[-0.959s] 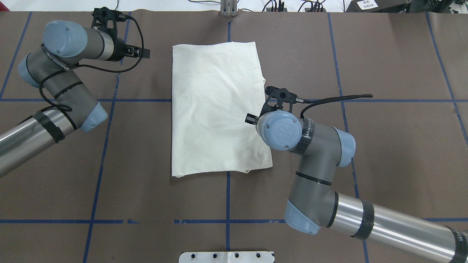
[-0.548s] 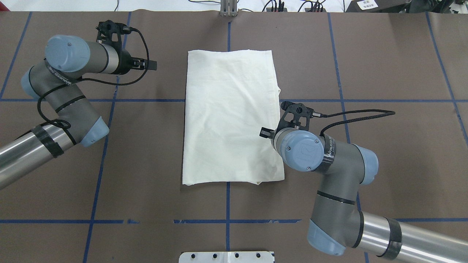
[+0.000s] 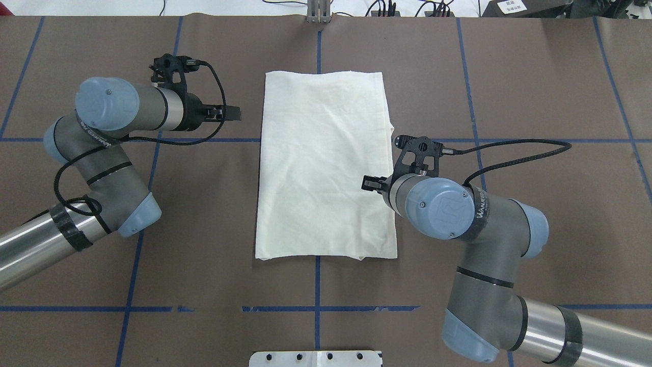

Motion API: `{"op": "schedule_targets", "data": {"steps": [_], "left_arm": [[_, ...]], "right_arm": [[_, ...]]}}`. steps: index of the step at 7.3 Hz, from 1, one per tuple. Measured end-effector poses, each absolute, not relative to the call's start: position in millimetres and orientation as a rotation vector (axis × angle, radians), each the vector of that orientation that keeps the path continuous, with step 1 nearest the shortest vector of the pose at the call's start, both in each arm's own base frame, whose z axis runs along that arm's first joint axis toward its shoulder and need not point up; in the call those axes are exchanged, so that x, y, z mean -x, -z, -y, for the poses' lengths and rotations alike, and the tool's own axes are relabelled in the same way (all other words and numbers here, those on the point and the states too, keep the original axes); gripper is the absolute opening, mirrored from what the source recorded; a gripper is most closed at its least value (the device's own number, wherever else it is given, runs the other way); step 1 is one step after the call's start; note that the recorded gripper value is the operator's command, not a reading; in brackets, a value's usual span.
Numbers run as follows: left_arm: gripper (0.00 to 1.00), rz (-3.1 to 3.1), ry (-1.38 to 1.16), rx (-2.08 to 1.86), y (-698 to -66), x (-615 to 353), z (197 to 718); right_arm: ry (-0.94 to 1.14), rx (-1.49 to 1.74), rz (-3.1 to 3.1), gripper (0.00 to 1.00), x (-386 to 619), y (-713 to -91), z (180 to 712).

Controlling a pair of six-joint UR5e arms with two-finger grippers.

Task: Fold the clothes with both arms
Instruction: 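Move both grippers to the folded shirt's edge nearest the robot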

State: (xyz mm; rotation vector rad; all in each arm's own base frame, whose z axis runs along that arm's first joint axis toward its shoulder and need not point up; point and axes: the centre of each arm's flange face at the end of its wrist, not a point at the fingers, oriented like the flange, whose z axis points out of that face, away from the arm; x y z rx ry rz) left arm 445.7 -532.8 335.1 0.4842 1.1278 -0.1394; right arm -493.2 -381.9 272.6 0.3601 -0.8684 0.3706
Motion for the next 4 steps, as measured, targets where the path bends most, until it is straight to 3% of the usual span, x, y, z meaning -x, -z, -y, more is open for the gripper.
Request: {"op": "schedule_targets", "data": {"steps": [2, 4], "left_arm": [[0.99, -1.24, 0.2, -0.361, -320, -456, 447], [0.62, -1.292, 0.302, -0.266, -319, -477, 364]], "right_arm": [[-0.375, -0.346, 0.917, 1.0, 463, -263, 370], [-0.399, -0.332, 0.941, 1.0, 452, -260, 364]]}}
